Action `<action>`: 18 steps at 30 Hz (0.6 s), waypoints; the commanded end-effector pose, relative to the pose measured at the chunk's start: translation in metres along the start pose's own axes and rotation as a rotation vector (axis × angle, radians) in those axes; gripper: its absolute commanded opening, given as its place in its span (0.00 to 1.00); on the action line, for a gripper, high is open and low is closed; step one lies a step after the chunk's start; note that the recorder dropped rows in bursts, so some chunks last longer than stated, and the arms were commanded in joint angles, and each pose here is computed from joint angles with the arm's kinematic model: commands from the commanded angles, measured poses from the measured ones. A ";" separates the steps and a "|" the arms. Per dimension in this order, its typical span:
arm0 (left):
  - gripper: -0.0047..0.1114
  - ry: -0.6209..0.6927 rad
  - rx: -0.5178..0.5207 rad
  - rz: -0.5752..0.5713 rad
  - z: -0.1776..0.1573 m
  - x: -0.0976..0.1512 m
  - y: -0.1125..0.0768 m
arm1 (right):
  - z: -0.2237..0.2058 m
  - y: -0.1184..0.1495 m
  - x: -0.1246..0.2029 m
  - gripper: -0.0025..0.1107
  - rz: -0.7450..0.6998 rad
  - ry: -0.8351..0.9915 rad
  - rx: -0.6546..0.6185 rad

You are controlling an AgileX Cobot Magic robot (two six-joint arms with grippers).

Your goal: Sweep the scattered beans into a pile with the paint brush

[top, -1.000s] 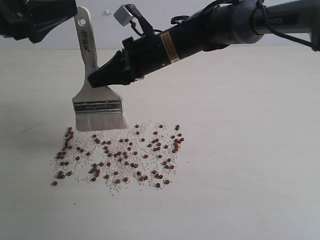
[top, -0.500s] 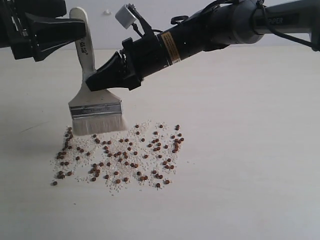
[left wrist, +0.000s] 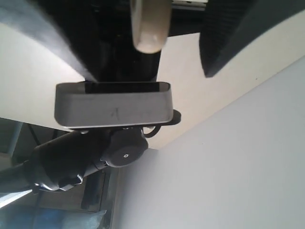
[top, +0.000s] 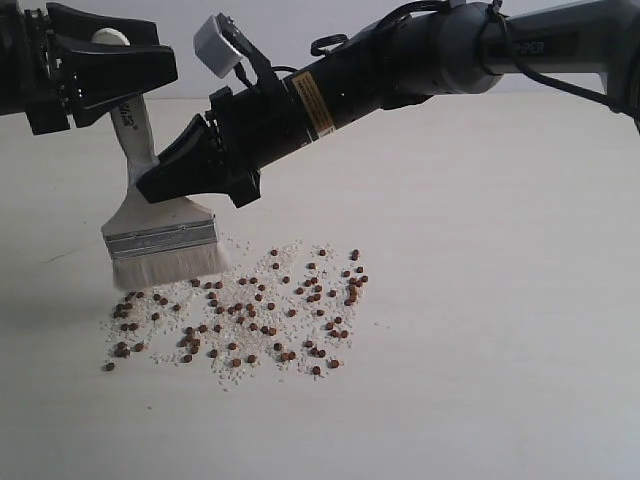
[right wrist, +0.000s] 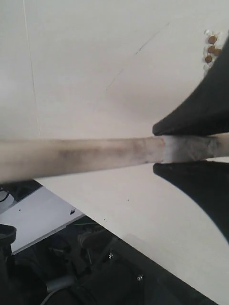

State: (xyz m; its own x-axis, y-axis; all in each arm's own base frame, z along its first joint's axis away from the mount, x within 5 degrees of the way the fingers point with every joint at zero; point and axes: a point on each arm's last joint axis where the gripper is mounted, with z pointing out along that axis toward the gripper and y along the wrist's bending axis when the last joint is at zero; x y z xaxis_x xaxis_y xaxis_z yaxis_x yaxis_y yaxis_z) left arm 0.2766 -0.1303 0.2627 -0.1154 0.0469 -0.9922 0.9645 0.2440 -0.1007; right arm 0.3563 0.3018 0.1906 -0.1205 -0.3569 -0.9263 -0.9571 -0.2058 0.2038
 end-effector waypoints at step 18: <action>0.26 0.011 -0.021 0.008 0.000 0.000 0.003 | -0.002 -0.006 -0.008 0.02 -0.033 -0.032 0.088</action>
State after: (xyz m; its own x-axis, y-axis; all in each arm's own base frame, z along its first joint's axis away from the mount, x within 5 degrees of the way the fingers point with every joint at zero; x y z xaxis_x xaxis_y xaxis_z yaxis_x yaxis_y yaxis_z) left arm 0.2784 -0.1297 0.2612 -0.1371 0.0557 -0.9890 0.9566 0.2665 -0.1176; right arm 0.3629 0.3031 0.1896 -0.1032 -0.3509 -0.9307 -0.9762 -0.1439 0.1625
